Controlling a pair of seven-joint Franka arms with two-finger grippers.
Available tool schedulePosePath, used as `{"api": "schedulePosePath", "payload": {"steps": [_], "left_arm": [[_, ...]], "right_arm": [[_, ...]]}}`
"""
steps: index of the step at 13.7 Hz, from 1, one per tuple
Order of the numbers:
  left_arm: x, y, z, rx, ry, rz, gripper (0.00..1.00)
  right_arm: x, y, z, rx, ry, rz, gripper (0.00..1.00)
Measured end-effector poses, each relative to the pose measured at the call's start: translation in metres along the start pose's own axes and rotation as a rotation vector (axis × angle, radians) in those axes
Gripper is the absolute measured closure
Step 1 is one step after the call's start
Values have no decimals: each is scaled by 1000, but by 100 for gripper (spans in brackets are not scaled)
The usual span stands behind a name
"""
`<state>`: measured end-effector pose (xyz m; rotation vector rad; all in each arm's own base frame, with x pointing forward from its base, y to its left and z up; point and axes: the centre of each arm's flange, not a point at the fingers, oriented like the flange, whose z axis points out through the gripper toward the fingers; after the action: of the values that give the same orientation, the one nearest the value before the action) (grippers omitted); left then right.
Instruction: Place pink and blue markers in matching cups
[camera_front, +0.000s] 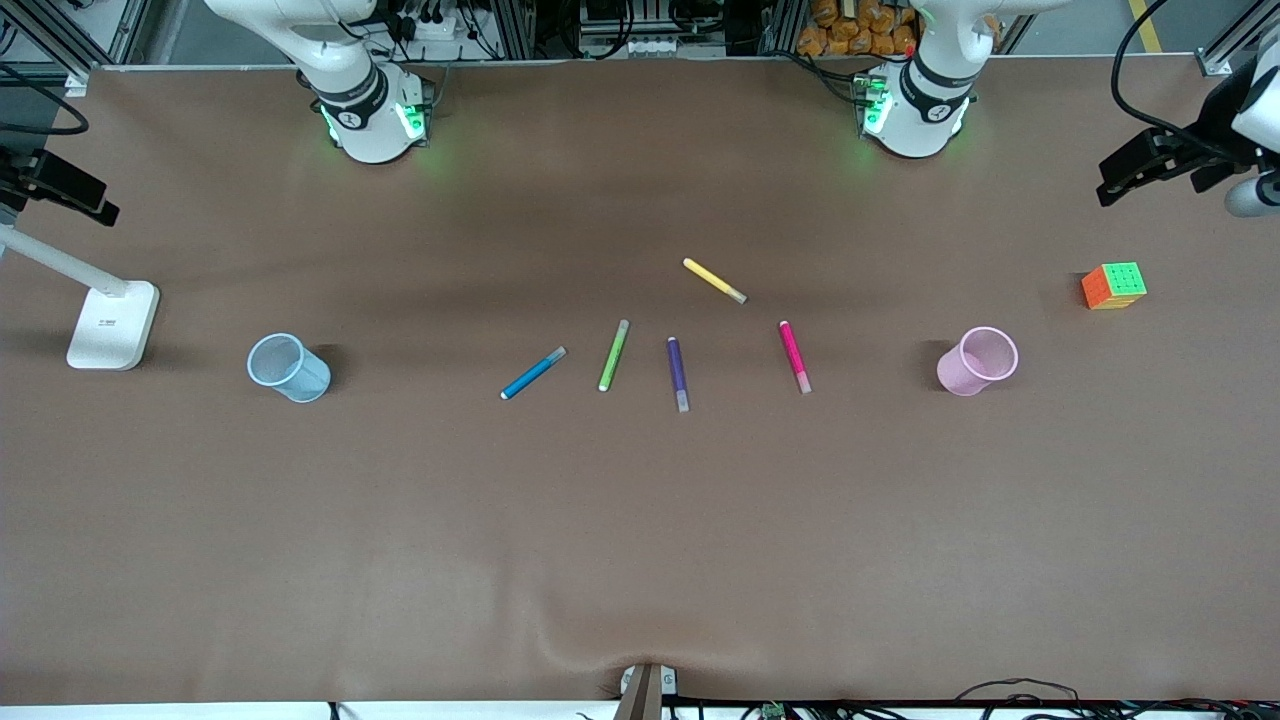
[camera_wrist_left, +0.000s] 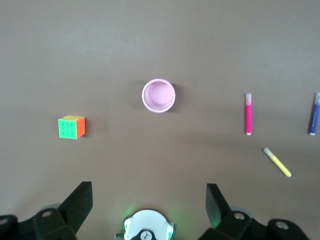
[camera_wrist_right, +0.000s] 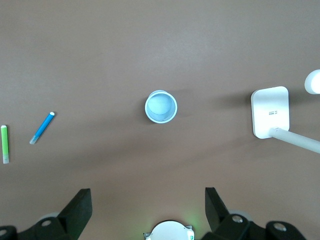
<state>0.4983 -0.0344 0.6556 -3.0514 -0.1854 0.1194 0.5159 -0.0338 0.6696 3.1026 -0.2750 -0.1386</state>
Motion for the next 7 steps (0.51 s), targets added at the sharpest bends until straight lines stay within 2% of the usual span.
{"api": "schedulePosePath", "payload": {"steps": [7], "left_arm": [[8, 64, 53, 16, -194, 58, 0]], "right_arm": [[3, 1, 4, -1, -8, 2, 0]]}}
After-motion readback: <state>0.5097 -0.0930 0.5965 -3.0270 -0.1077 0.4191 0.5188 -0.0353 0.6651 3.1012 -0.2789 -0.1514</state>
